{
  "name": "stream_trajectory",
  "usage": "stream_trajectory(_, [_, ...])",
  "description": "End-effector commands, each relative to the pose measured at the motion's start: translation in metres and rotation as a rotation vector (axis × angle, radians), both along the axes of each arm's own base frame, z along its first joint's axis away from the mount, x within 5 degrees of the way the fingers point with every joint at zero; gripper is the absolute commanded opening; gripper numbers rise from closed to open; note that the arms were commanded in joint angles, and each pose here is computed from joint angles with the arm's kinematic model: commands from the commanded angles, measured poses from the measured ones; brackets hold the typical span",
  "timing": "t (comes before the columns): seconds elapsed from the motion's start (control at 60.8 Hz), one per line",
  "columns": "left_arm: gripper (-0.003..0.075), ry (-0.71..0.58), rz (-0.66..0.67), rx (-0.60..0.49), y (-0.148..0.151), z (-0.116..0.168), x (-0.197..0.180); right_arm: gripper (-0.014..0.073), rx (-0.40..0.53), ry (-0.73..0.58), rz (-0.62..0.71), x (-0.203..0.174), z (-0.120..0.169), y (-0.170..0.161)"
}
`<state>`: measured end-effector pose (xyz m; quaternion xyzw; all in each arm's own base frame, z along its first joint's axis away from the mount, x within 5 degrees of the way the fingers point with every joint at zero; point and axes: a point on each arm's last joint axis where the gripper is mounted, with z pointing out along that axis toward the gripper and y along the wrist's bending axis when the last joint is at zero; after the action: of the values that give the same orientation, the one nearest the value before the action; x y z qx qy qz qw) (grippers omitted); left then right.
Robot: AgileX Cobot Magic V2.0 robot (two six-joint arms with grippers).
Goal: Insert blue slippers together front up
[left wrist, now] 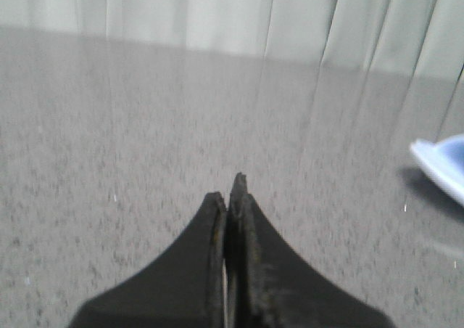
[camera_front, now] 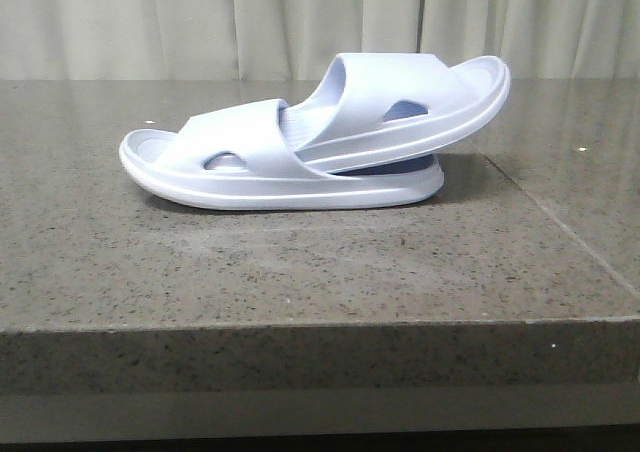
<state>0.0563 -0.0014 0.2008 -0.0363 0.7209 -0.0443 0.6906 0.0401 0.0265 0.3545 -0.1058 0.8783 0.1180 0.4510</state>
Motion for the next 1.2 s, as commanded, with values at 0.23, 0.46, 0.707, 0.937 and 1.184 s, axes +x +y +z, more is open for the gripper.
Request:
stream_trajectory(0.23, [-0.0020, -0.123, -0.003, 0.065, 0.000, 0.009, -0.001, -0.0118, 0.019, -0.071, -0.013, 0.004, 0.010, 0.000])
stream_trajectory(0.46, [-0.0020, -0.185, 0.002, 0.059, 0.001, 0.014, -0.002, -0.0118, 0.019, -0.071, -0.013, 0.004, 0.010, 0.000])
stream_trajectory(0.707, [-0.0020, -0.218, 0.005, 0.065, 0.001, 0.017, -0.002, -0.0118, 0.019, -0.071, -0.013, 0.004, 0.010, 0.000])
stream_trajectory(0.937, [-0.0020, -0.220, 0.004, 0.057, 0.001, 0.018, -0.002, -0.0118, 0.019, -0.071, -0.013, 0.004, 0.010, 0.000])
stream_trajectory(1.184, [-0.0020, -0.239, 0.004, 0.043, 0.001, 0.019, -0.003, -0.0118, 0.019, -0.071, -0.013, 0.004, 0.010, 0.000])
